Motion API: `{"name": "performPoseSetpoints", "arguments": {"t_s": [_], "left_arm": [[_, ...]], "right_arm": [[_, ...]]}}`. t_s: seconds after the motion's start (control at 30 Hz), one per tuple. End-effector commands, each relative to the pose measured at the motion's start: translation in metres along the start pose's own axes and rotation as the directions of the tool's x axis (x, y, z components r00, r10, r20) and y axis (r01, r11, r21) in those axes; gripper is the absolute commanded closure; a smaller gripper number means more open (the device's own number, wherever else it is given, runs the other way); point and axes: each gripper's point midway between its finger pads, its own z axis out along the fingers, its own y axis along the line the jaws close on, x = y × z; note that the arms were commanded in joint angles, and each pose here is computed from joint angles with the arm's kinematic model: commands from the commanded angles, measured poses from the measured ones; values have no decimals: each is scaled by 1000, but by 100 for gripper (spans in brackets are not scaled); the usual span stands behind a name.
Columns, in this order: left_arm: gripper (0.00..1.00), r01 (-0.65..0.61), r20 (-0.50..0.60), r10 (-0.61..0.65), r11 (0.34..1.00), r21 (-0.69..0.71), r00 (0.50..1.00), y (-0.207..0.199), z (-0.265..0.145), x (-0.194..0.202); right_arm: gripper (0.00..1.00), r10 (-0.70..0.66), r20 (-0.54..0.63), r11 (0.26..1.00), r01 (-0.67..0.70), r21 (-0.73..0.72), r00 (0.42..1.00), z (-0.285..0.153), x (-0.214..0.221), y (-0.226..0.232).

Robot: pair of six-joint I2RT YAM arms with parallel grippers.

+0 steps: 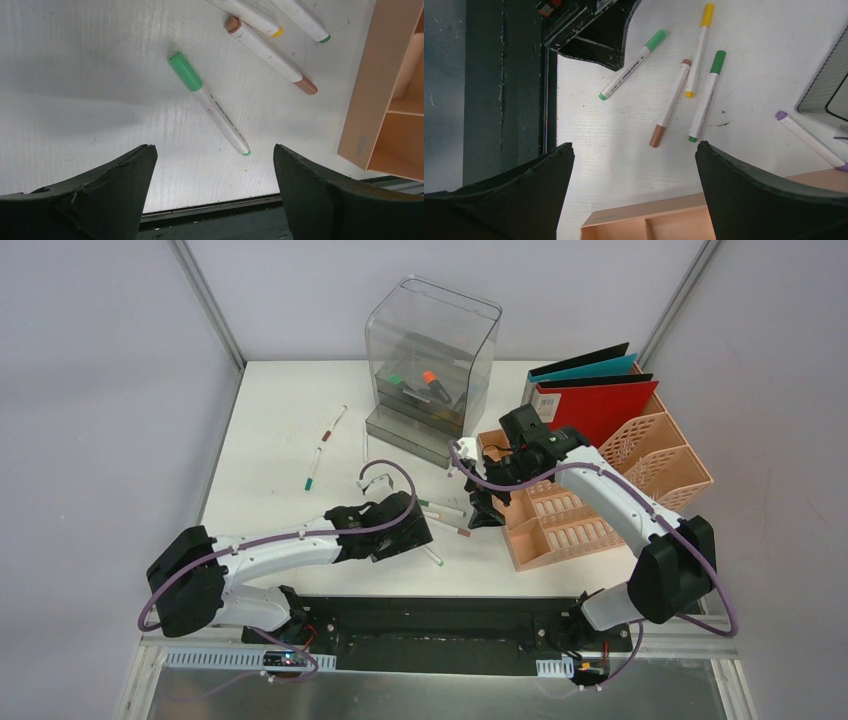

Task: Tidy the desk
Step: Pick up the stationery from the center of the board.

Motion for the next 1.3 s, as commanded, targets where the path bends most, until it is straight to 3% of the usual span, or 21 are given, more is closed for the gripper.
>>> {"name": "performPoseSetpoints", "arguments": {"t_s": [0.0, 0.43, 0.77, 1.03, 1.27], "left_arm": [[9, 10, 36, -10, 1000, 14, 999, -14, -3, -4], [11, -3, 28, 6, 994, -109, 1000, -30, 20, 8], [37, 52, -8, -55, 971, -231, 998, -15, 30, 23], [44, -64, -43, 50, 914, -401, 998, -4, 38, 23], [65, -125, -95, 90, 874, -470, 991, 6, 45, 31]], "right_arm": [[5, -63, 42, 998, 62, 14, 997, -7, -17, -3], [4, -62, 40, 998, 61, 8, 997, -7, -17, -2], [3, -70, 44, 997, 69, 15, 997, -9, -19, -2], [3, -73, 45, 997, 72, 18, 996, -10, -19, -1], [3, -74, 46, 997, 73, 16, 996, -10, -20, -1]]}}
